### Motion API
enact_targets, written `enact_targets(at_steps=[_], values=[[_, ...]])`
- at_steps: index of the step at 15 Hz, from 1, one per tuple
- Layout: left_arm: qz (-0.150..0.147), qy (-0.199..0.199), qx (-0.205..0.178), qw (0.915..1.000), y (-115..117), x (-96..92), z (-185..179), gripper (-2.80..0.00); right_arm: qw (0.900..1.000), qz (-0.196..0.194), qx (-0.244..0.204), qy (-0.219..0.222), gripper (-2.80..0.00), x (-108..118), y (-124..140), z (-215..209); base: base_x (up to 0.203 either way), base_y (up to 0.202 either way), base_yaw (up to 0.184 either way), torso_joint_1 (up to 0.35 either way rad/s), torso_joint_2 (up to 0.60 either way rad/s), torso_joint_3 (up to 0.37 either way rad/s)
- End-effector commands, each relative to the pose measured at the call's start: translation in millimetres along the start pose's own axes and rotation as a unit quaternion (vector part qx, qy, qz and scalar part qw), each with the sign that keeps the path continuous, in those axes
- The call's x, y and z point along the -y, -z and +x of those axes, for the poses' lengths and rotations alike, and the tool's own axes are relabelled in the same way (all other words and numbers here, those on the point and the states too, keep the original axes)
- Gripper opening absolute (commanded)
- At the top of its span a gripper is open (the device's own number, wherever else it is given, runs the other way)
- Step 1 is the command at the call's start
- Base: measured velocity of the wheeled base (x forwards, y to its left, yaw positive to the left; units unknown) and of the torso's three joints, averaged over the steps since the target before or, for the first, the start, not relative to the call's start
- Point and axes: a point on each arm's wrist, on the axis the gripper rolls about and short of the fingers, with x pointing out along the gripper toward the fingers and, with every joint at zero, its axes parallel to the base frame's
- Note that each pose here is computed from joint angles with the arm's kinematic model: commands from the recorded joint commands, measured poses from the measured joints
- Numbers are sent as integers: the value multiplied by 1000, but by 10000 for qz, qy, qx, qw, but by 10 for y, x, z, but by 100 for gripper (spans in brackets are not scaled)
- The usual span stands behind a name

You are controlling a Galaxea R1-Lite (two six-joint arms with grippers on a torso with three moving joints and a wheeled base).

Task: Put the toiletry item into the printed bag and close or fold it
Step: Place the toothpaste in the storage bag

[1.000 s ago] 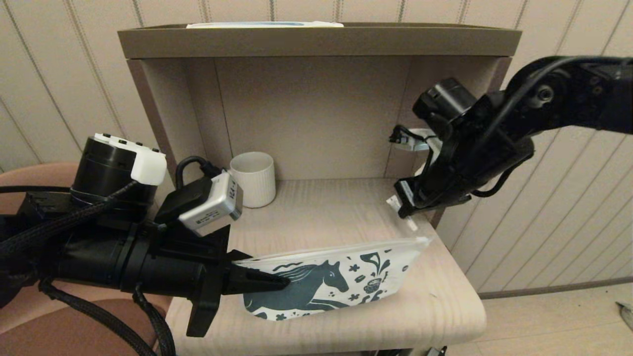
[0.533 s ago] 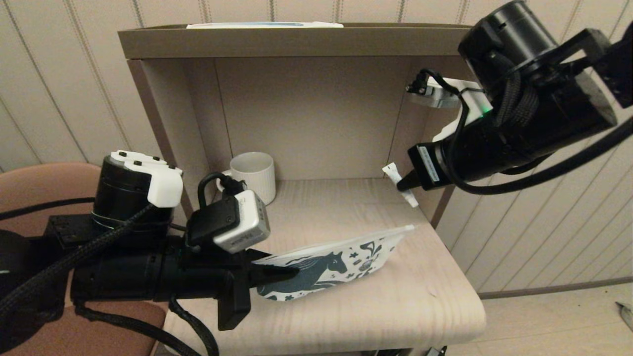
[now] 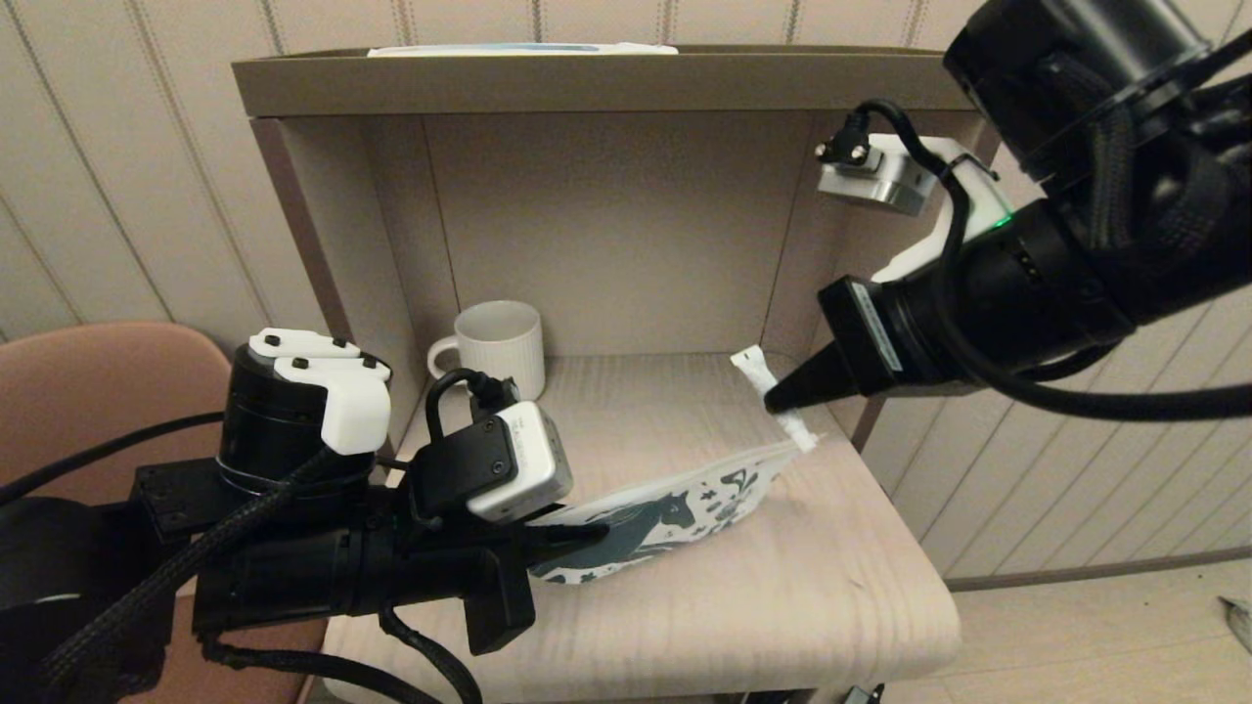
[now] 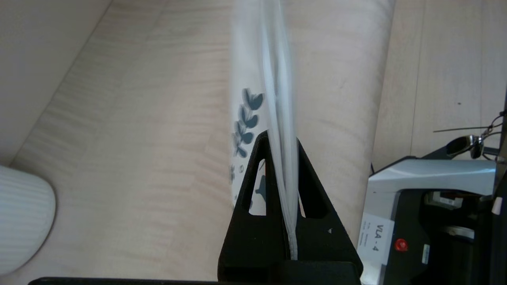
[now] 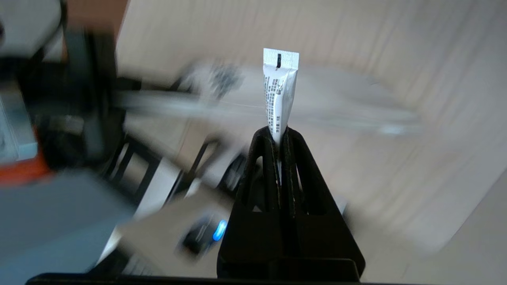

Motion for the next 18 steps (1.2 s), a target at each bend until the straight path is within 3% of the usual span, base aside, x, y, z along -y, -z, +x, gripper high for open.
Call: enact_targets(at_steps=[1,4,12,18], values=[[15,11,0,10000,5,3,6,-280,9999,25,-110,-54,-280,-25,40,-28,0,0,0,0,0,0],[10,19,-12,10000,11,4,14,-280,9961,222,-766,-387,-280,-11,140,3,0,0,0,0,0,0],[12,59,-27,10000,18,24,22,-280,9950,94,-932,-337,-280,19,217,-8,0,0,0,0,0,0],[11,60,-28,10000,19,26,19,-280,9840,164,-1770,-139,-280,65,329,120,0,0,0,0,0,0]])
